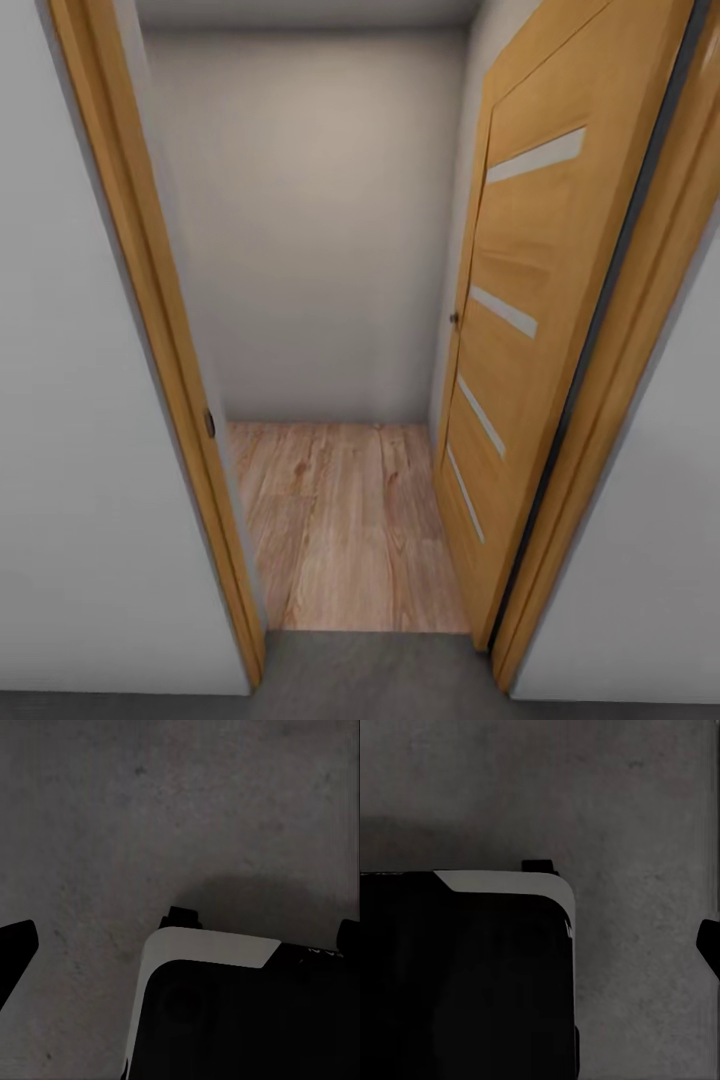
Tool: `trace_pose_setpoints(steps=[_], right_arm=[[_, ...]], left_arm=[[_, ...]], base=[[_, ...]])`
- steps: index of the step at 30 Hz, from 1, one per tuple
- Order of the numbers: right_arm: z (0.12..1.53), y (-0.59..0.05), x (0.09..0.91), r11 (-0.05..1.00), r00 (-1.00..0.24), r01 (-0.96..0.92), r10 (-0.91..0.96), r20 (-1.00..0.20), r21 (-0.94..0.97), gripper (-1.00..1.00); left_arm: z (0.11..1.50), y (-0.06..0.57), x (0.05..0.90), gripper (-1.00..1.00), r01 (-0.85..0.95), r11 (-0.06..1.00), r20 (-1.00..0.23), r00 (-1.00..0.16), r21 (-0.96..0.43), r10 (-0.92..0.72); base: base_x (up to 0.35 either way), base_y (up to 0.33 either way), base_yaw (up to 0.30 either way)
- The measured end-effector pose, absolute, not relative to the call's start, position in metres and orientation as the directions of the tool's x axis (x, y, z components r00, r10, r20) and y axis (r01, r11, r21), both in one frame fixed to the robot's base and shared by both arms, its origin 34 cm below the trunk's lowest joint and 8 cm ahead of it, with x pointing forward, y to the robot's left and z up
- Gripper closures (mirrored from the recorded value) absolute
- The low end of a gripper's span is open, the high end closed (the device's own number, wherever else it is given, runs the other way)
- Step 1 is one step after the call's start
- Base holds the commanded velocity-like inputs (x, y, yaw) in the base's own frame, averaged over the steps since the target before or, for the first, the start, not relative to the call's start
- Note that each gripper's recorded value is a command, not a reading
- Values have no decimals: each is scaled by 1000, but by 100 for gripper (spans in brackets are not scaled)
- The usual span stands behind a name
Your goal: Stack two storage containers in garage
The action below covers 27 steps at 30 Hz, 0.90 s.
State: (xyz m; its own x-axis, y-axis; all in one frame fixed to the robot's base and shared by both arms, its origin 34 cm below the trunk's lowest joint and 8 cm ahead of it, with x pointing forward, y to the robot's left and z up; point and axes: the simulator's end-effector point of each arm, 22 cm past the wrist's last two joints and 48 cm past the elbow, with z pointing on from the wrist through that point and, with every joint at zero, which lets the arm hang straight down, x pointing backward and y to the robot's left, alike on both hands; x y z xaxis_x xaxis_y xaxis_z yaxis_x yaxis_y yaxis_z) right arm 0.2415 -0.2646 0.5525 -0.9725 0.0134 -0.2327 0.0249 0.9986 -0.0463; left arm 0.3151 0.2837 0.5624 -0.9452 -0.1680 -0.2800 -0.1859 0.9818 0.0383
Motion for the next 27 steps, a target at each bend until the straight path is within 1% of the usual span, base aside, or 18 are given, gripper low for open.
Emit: trace_pose_setpoints(steps=[10, 13, 21, 27], right_arm=[[553, -267, 242, 998, -972, 25, 13, -233, -50, -100], [553, -267, 242, 998, -972, 26, 13, -233, -50, -100], [552, -267, 242, 998, -972, 26, 14, -233, -50, -100], [552, -268, 242, 998, -972, 25, 13, -233, -52, -100]], left_arm=[[562, 284, 316, -100, -186, 982, -282, -945, 38, -168], [563, 285, 316, -100, -187, 982, -285, -944, 39, -168], [563, 285, 317, -100, -188, 981, -288, -943, 39, -169], [563, 285, 317, -100, -187, 982, -288, -943, 40, -168]], base=[[309, -111, 3], [281, -88, 147], [66, -20, 235], [4, -1, 57]])
